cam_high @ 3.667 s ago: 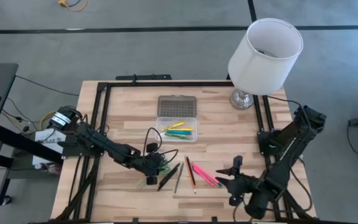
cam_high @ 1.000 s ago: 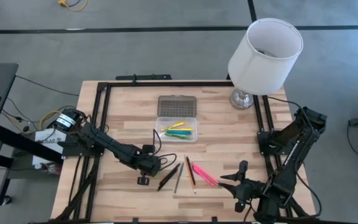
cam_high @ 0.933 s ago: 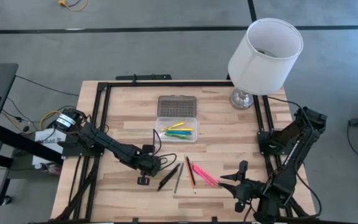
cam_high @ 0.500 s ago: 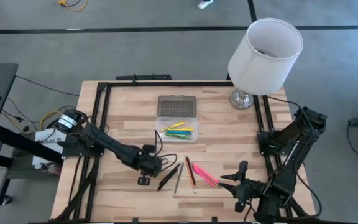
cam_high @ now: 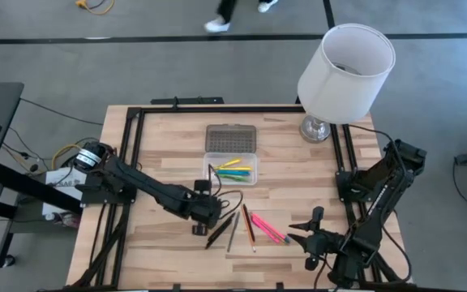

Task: Pick & place school supplies into a supply box
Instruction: Put the green scissors into the black supply box, then put the pink pencil into the black supply box

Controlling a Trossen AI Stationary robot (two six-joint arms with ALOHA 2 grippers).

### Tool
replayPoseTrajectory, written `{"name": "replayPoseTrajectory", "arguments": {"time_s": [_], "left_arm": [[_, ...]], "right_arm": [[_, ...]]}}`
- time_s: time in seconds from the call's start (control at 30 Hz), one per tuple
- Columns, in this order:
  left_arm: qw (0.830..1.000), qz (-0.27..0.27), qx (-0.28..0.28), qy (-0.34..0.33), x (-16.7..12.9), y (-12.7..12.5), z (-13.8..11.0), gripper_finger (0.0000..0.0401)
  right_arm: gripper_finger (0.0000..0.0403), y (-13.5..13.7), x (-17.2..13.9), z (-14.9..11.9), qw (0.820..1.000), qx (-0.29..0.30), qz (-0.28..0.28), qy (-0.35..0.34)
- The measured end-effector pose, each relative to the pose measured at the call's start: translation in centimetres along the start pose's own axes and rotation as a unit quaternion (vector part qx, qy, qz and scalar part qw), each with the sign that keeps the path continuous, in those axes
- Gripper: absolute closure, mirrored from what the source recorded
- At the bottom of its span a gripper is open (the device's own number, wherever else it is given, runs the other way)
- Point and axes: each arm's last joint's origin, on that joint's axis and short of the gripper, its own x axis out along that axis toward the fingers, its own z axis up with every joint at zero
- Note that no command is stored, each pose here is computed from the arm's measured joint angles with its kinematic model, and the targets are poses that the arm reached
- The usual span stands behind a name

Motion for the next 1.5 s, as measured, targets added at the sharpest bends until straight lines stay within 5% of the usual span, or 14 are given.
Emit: {"name": "replayPoseTrajectory", "arguments": {"time_s": [0.4,0.77,1.17,1.5], "left_arm": [[0.988,0.092,-0.078,-0.094,0.2,8.4,4.6,0.0312],[0.971,0.069,-0.16,-0.164,3.0,15.1,6.0,0.0312],[0.973,0.062,-0.177,-0.138,5.8,15.7,5.6,0.0308],[0.976,0.061,-0.174,-0.118,6.6,15.6,5.2,0.0243]], "right_arm": [[0.0285,0.1,0.3,-0.7,1.0,0.0,0.0,0.0],[0.0285,0.4,-0.4,-1.0,1.0,-0.01,0.009,-0.005],[0.0285,0.6,-0.8,-1.1,1.0,-0.009,0.013,-0.01],[0.0285,0.5,-0.5,-1.0,1.0,-0.001,0.008,-0.008]]}}
